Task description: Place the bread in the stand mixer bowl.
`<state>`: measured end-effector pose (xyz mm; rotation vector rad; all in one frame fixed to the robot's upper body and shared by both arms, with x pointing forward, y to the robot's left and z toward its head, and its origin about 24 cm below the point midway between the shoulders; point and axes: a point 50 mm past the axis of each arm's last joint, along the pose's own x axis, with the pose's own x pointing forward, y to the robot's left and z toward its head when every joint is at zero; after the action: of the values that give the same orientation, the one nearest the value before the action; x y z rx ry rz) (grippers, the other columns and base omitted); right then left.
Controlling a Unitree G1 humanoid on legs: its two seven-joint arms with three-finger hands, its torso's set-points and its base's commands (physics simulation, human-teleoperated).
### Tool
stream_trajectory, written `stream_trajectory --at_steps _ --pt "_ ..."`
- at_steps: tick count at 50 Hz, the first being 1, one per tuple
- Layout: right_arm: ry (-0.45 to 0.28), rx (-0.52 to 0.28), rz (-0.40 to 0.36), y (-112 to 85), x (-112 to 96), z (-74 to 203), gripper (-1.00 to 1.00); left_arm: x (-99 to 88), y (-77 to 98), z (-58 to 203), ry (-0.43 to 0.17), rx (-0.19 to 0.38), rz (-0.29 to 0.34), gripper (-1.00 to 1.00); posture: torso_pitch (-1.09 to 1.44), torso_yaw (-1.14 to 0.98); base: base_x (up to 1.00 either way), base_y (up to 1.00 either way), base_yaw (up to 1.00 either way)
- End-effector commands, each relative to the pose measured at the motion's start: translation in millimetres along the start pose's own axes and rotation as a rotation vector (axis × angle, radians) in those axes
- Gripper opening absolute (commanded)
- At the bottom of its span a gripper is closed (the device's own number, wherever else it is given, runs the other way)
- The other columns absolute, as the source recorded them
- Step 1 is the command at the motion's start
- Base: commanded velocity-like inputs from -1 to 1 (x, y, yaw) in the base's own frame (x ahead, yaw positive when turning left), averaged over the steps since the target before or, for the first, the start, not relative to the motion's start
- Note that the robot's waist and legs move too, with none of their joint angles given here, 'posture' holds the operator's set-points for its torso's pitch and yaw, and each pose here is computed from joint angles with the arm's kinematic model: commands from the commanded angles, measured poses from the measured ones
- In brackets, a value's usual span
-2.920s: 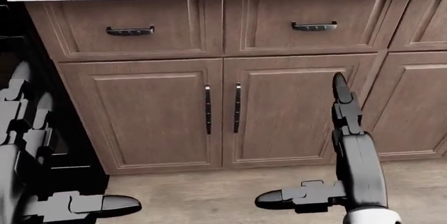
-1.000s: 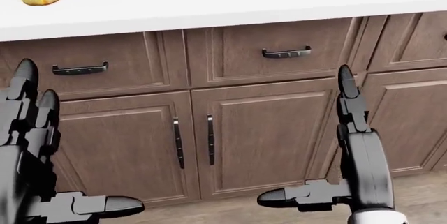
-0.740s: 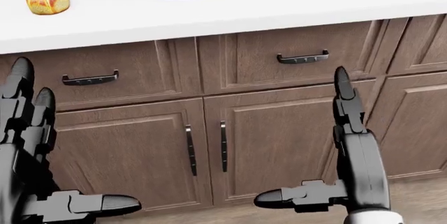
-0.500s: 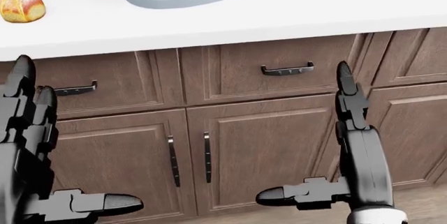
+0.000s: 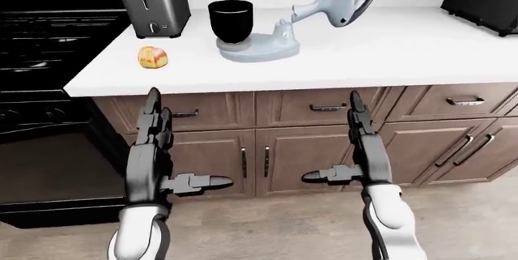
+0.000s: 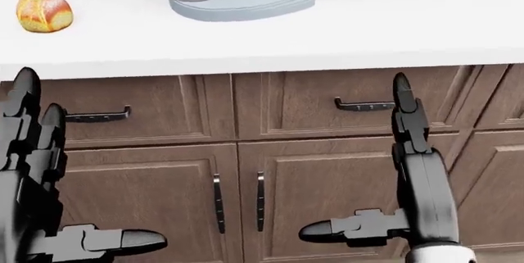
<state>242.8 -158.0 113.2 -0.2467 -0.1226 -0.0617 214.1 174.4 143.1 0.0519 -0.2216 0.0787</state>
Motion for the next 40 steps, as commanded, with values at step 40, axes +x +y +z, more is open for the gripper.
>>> stream_trajectory --at_steps 40 --pt "-0.084 0.004 -0.015 -2.1 -1.9 13.2 1.00 0.2 -1.2 10.5 -0.067 0.004 -0.008 1.00 0.00 0.00 0.15 0.00 0.15"
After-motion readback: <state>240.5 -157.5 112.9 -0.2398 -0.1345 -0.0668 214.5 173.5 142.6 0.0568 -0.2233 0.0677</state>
